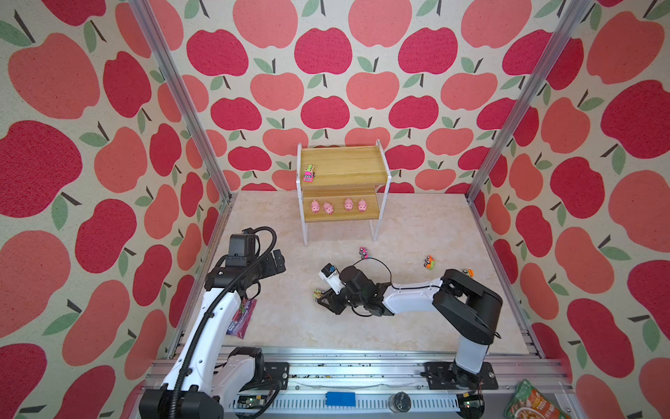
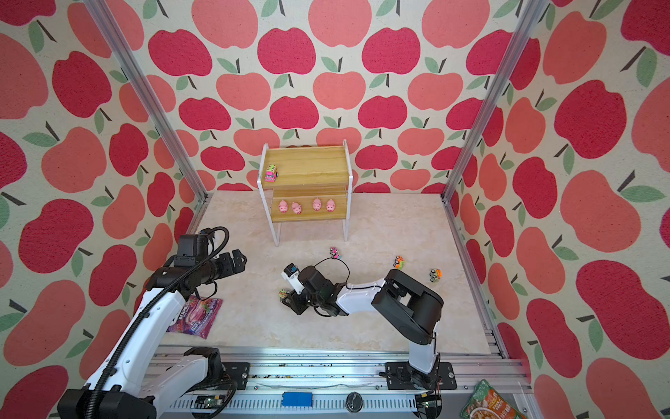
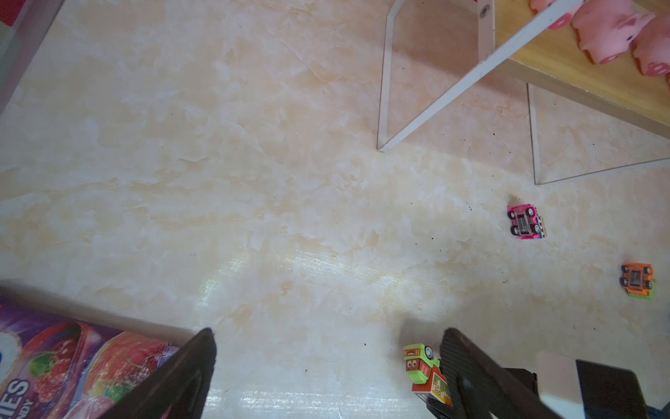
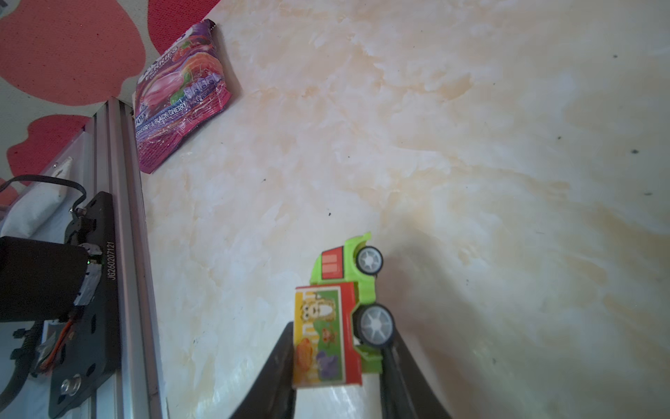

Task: Organize plastic toys on shelves
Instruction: Place the plastic toy at the center of the table.

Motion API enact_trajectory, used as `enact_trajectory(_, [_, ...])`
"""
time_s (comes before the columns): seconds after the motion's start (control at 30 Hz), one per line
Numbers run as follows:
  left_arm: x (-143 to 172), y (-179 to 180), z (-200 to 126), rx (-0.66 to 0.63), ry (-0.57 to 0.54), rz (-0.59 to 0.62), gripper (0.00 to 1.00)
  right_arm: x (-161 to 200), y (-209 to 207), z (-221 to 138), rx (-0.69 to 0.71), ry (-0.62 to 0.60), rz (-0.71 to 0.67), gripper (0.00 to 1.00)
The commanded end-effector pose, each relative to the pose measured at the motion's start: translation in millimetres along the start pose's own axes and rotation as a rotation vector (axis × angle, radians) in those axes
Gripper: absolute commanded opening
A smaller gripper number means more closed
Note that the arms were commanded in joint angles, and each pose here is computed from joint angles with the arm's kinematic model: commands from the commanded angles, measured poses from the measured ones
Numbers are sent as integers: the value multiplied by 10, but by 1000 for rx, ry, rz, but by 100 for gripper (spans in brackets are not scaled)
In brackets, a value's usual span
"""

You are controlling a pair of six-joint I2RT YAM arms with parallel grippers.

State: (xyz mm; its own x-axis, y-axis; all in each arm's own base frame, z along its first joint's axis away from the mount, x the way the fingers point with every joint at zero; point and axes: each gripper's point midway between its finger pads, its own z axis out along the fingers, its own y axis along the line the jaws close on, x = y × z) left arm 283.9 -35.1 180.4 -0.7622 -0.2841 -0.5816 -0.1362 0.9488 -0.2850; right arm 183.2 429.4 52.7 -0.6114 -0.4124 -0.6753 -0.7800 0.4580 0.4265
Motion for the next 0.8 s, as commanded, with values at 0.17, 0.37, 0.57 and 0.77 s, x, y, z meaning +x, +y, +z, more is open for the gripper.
enact_trajectory(0.17, [45,-10,8,-3,4,42,99,-152,-273,-184,-69,-14,369,35])
enact_trajectory(0.37, [51,-26,-16,-4,-4,57,99,-206,-458,-201,-118,-35,580,37])
enact_trajectory(0.57, [44,-37,-40,1,-15,63,99,-140,-675,-213,-128,-64,744,40])
enact_trajectory(0.77, [54,-52,-33,4,-10,68,99,-59,-825,-286,-75,-84,794,44])
